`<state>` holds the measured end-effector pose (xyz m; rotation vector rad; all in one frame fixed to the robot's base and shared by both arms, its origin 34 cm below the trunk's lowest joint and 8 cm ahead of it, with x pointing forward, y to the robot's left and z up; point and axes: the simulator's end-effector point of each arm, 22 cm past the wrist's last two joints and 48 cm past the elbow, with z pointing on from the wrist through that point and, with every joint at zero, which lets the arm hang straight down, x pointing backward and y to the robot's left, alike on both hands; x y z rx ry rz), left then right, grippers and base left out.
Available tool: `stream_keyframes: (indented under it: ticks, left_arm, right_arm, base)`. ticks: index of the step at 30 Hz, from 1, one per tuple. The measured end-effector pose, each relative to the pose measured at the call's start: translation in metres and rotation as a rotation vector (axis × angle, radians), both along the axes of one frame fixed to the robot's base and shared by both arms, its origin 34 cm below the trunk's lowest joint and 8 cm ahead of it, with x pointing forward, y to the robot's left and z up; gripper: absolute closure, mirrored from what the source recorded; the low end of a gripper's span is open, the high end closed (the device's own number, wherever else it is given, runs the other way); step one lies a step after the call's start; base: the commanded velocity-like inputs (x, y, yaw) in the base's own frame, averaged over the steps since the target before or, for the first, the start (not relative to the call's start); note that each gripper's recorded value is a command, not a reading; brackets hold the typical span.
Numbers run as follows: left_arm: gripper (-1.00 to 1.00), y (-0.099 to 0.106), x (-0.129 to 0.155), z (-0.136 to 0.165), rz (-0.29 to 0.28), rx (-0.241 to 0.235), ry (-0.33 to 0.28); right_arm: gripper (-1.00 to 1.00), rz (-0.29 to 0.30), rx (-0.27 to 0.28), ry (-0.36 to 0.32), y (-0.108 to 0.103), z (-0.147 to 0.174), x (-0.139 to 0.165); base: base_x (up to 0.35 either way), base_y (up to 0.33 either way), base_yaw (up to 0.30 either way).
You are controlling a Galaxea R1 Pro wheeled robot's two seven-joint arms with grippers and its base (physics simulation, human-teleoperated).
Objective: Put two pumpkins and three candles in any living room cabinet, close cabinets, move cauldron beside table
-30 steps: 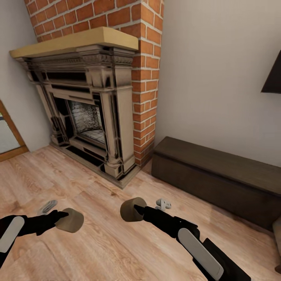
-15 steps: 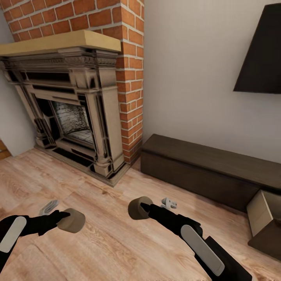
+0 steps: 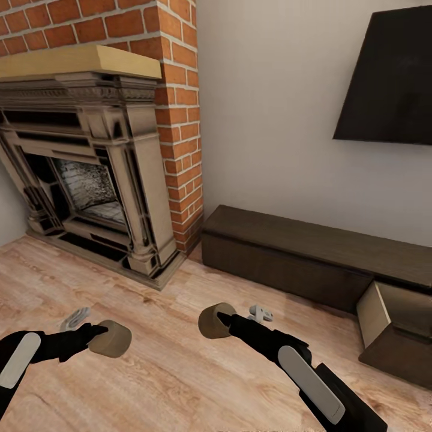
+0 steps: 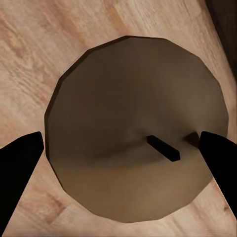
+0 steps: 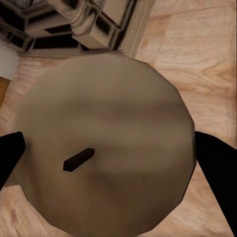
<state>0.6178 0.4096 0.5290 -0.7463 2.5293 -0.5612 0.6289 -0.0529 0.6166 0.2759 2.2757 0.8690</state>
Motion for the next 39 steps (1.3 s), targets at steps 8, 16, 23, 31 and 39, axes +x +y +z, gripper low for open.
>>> stream_keyframes:
  ticks: [8, 16, 23, 31, 39]
  left_arm:
    - [1.0, -0.002, 0.0, -0.004, -0.002, -0.007, 0.005]
    - [1.0, -0.015, -0.002, -0.013, -0.019, -0.016, 0.021]
    - [1.0, -0.018, -0.004, -0.017, -0.024, -0.015, 0.03]
    - [1.0, -0.019, -0.004, -0.018, -0.031, -0.012, 0.032]
    - [1.0, -0.02, -0.004, -0.019, -0.034, -0.009, 0.034]
  right_arm:
    - [1.0, -0.001, 0.0, 0.011, 0.0, -0.006, 0.0]
    - [1.0, -0.002, -0.001, 0.026, -0.001, -0.013, -0.001]
    - [1.0, -0.003, -0.002, 0.035, -0.001, -0.018, -0.002]
    - [1.0, -0.003, 0.002, 0.041, -0.001, -0.019, -0.003]
    - [1.0, -0.004, 0.001, 0.041, -0.001, -0.019, -0.003]
  base:
    - [0.0, 0.0, -0.19]
    - [0.0, -0.134, -0.19]
    - [0.0, -0.261, -0.116]
    - [0.0, -0.27, -0.164]
    - [0.054, -0.267, -0.261]
